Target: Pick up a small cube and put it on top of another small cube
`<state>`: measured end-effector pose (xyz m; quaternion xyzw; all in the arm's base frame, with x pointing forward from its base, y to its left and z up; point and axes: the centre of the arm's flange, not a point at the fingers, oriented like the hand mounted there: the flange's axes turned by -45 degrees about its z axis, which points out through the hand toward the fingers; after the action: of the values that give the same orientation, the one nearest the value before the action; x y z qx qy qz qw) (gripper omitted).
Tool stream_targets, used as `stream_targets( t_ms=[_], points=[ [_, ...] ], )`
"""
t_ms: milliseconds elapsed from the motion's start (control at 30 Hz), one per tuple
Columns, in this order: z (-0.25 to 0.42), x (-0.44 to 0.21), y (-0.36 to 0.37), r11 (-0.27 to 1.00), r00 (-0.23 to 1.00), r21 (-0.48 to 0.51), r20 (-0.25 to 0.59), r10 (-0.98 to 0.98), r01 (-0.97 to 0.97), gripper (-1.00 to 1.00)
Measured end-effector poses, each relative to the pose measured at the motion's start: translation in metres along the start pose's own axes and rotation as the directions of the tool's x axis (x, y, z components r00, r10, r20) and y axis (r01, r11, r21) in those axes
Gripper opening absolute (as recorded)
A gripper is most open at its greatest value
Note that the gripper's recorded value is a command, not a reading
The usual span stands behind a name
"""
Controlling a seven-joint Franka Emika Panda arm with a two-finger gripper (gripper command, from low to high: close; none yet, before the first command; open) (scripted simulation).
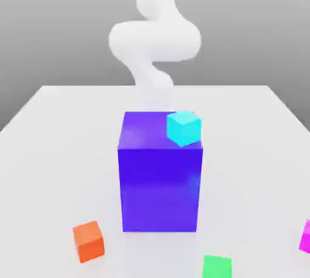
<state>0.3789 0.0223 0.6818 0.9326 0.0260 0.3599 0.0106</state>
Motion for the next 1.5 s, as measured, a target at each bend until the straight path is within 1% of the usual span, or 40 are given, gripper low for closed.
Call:
stream_targets(
  t_ms=[133,267,400,533,667,800,967,1033,1133,1167,1433,1500],
  points=[
    [0.071,0.000,-0.040,0.993,0.987,0.017,0.101,-0.122,0.121,0.00],
    [0.137,-0.012,-0.083,0.970,0.952,0.058,0.188,-0.243,0.237,0.00],
    [0.199,-0.036,-0.128,0.931,0.894,0.119,0.262,-0.364,0.345,0.00],
    [0.256,-0.072,-0.174,0.876,0.816,0.199,0.320,-0.482,0.440,0.00],
    [0.301,-0.122,-0.229,0.794,0.714,0.303,0.349,-0.607,0.527,0.00],
    [0.344,-0.176,-0.266,0.718,0.615,0.399,0.371,-0.695,0.571,0.00],
    [0.381,-0.257,-0.316,0.598,0.477,0.533,0.362,-0.801,0.598,0.00],
    [0.397,-0.284,-0.327,0.571,0.449,0.562,0.356,-0.820,0.598,0.00],
    [0.428,-0.316,-0.331,0.564,0.440,0.570,0.354,-0.825,0.598,0.00],
    [0.434,-0.323,-0.331,0.563,0.439,0.571,0.354,-0.826,0.598,-1.00],
    [0.433,-0.322,-0.332,0.562,0.439,0.571,0.354,-0.826,0.598,-1.00],
    [0.409,-0.299,-0.330,0.563,0.440,0.572,0.354,-0.826,0.597,-1.00]
  ],
)
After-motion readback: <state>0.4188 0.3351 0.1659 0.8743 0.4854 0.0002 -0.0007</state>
